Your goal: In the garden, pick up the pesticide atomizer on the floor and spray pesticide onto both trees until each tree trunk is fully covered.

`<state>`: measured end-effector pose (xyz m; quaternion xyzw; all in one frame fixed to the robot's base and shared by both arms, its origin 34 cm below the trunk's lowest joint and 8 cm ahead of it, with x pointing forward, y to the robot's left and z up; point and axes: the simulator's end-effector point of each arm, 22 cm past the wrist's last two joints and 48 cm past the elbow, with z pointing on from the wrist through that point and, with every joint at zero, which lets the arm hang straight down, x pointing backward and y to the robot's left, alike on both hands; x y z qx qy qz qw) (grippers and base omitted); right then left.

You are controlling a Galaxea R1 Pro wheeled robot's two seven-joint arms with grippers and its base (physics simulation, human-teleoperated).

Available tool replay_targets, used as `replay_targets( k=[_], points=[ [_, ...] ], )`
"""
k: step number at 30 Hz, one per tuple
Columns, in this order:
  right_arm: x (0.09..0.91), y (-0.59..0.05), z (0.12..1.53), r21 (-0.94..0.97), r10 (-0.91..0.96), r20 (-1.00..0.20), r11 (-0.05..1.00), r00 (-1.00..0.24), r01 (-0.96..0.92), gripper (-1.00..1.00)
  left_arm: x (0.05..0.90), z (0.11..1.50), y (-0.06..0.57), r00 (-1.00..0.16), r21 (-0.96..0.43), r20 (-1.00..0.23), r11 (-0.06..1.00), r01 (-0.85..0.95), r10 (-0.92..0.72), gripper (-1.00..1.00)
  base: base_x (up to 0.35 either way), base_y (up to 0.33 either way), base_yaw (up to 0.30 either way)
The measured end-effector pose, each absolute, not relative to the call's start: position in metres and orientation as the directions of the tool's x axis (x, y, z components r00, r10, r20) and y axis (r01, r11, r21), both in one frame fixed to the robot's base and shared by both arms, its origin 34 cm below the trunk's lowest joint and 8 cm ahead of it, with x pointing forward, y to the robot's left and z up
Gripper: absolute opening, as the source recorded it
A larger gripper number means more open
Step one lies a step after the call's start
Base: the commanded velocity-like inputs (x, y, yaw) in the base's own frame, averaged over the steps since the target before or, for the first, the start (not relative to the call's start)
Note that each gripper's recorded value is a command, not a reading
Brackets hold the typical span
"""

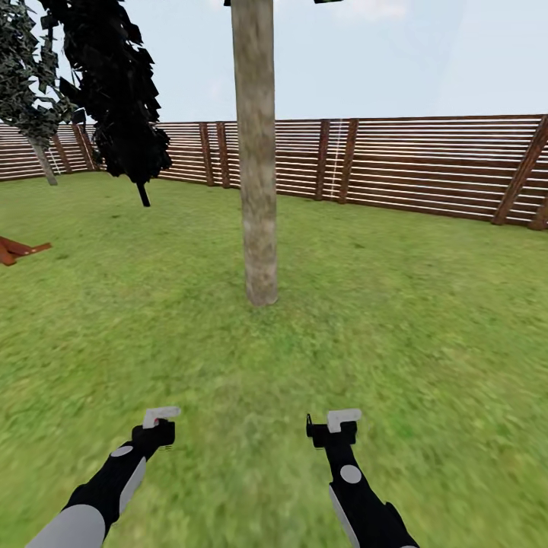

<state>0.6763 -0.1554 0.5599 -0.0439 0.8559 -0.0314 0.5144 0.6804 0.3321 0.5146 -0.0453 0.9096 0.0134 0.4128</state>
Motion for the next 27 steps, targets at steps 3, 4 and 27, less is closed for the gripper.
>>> replay_targets(
  k=[3, 4, 27],
  points=[
    [0.6761, -0.1552, 0.5596, -0.099, -0.108, -0.877, 0.994, -0.468, -0.044, 1.00, 0.6803, 0.5146, 0.3330, -0.655, -0.012, -0.752, 0.995, -0.094, -0.072, -1.00, 0.337, 0.001, 0.000],
    [0.6761, -0.1554, 0.5596, -0.099, -0.108, -0.877, 0.994, -0.468, -0.043, 1.00, 0.6803, 0.5146, 0.3332, -0.655, -0.013, -0.752, 0.995, -0.095, -0.072, -1.00, 0.337, 0.000, 0.000],
    [0.6780, -0.1563, 0.5624, -0.099, -0.106, -0.880, 0.994, -0.462, -0.039, 1.00, 0.6805, 0.5149, 0.3332, -0.654, -0.014, -0.753, 0.995, -0.096, -0.073, -1.00, 0.338, 0.000, 0.000]
  ],
)
